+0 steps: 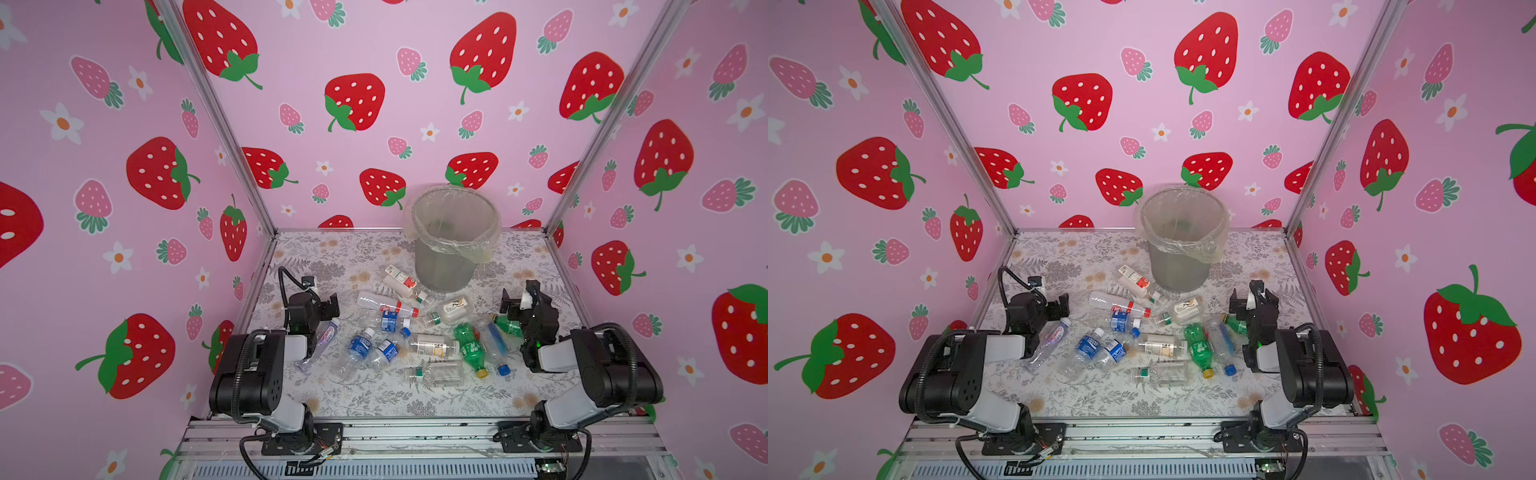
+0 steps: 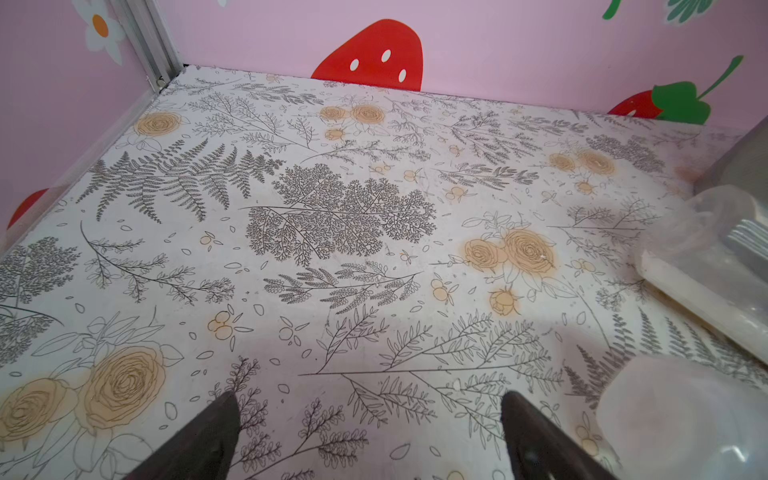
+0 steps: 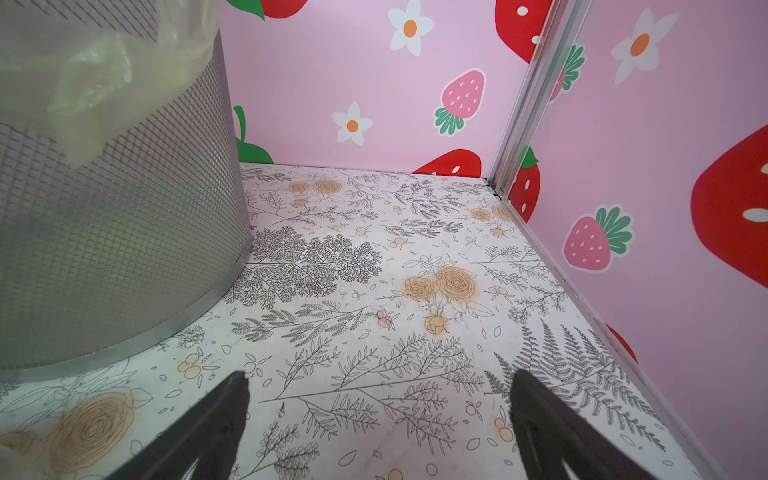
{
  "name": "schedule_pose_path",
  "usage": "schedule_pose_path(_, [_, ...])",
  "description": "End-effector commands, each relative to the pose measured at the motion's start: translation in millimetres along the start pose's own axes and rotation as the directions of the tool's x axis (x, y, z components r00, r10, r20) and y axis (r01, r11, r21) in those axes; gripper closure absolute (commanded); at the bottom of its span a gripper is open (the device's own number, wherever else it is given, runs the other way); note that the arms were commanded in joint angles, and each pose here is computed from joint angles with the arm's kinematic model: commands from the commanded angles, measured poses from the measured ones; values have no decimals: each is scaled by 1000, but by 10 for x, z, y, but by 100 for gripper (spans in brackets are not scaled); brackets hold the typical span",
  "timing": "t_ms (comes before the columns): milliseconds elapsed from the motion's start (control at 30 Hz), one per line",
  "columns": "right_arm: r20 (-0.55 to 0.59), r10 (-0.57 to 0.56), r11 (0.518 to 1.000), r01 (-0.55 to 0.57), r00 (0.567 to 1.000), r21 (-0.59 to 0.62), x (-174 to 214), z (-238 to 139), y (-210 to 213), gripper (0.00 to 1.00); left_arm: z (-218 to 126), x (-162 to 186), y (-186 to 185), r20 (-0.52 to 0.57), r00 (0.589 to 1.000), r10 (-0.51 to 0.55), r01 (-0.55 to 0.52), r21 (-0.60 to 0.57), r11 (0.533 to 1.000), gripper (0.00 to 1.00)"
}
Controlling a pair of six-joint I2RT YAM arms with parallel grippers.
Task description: Throw the plastic bottles in the bin
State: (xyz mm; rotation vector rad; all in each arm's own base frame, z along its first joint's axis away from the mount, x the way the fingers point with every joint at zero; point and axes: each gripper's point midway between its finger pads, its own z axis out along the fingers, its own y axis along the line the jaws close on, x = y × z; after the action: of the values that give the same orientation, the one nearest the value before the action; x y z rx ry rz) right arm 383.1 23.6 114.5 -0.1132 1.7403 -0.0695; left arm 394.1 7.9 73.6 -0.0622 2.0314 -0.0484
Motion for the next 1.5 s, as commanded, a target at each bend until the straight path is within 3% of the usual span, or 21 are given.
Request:
schedule_pose_path(0, [17,-18,1000,18,1000,-3,-54,14,15,1,36,-142,-16,30,999,22,-22,-1,1000,1])
schedule_pose_path(1467, [26,-5,1000,5,1000,19,-104,9,-26,1,21,-157,5,39,999,15,-14,-12,1000,1])
